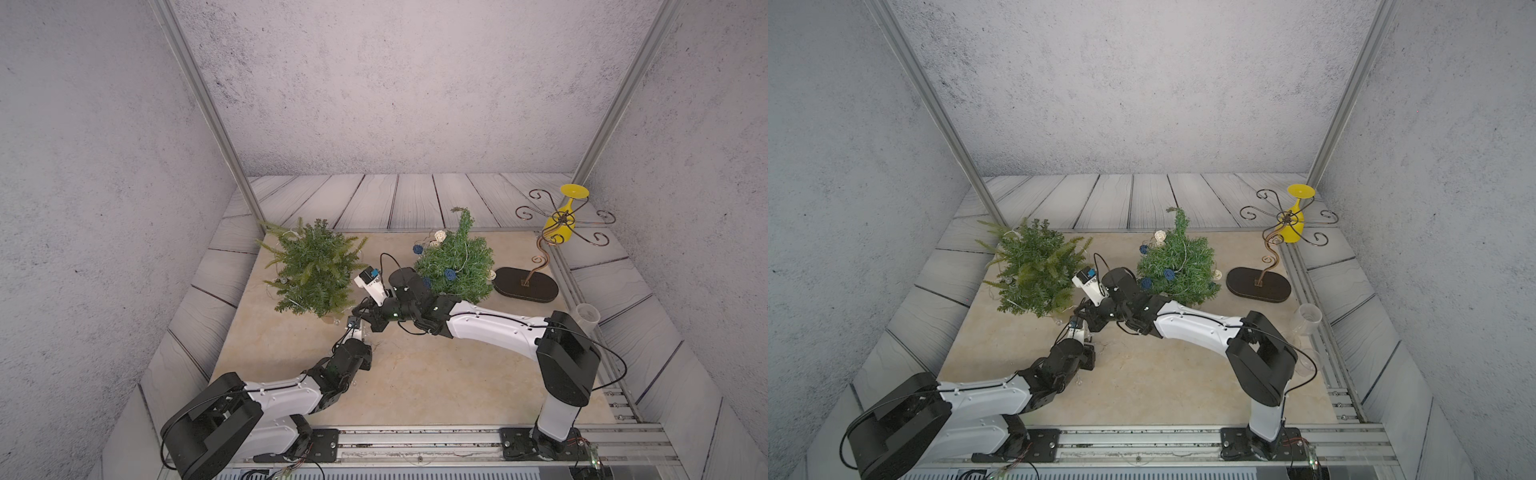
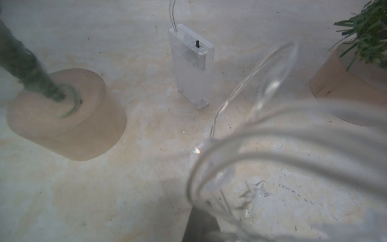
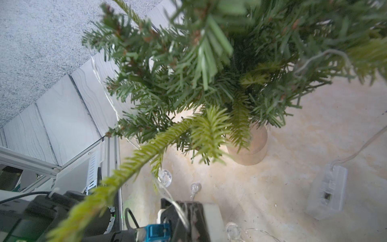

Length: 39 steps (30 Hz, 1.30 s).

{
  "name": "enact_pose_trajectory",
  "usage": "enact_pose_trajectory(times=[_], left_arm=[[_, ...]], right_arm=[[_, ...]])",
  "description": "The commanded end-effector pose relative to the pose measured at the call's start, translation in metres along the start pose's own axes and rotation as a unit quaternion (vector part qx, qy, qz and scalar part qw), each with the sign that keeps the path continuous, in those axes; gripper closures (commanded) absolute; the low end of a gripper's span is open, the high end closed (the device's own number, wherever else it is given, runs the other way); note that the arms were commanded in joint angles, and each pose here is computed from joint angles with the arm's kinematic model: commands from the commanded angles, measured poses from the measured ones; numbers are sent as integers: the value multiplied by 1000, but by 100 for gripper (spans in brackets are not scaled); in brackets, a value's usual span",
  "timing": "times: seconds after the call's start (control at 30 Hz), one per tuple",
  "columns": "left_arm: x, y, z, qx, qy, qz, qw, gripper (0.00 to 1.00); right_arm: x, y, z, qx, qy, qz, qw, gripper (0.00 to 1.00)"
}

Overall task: Wrap string light around the christmas tree
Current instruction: Wrap the light string around the Christmas tree.

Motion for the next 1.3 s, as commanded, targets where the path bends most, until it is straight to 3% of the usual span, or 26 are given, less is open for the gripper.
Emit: enact_pose_trajectory(times=[0.0,0.27,0.33,0.5,0.67,0.9,1.03,1.27], left_arm=[[7,-5,-11,18,-13,24,999,100],[39,-9,-25,44,-3,109,993,100],[44,-7,-27,47,-8,113,993,100],[47,-7,-27,56,-22,124,990,100],[53,-6,-31,63,-14,121,991,100],[63,-5,-35,81,-7,134,988,100],[66,-3,-36,84,-9,133,988,100],[77,-1,-41,94,-23,147,984,100]], right_arm=[[17,9,-9,22,-9,26,999,100],[10,2,-2,31,3,56,998,92],[9,2,-1,30,0,57,998,85],[21,3,-1,30,-9,73,997,55],[44,12,3,44,-14,90,995,43],[76,35,23,63,-26,90,994,39],[82,45,49,98,-21,93,991,43],[55,36,104,165,-26,75,983,46]])
Point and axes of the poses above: each gripper's point midway between its finger pads, its own x axis back along the fingers, its own y axis along the line the jaws close on, z = x × y, the point moved 10 cm from there along x, back along the fingers, and after that the axes turned 8 degrees about x, right-handed, at the moved point
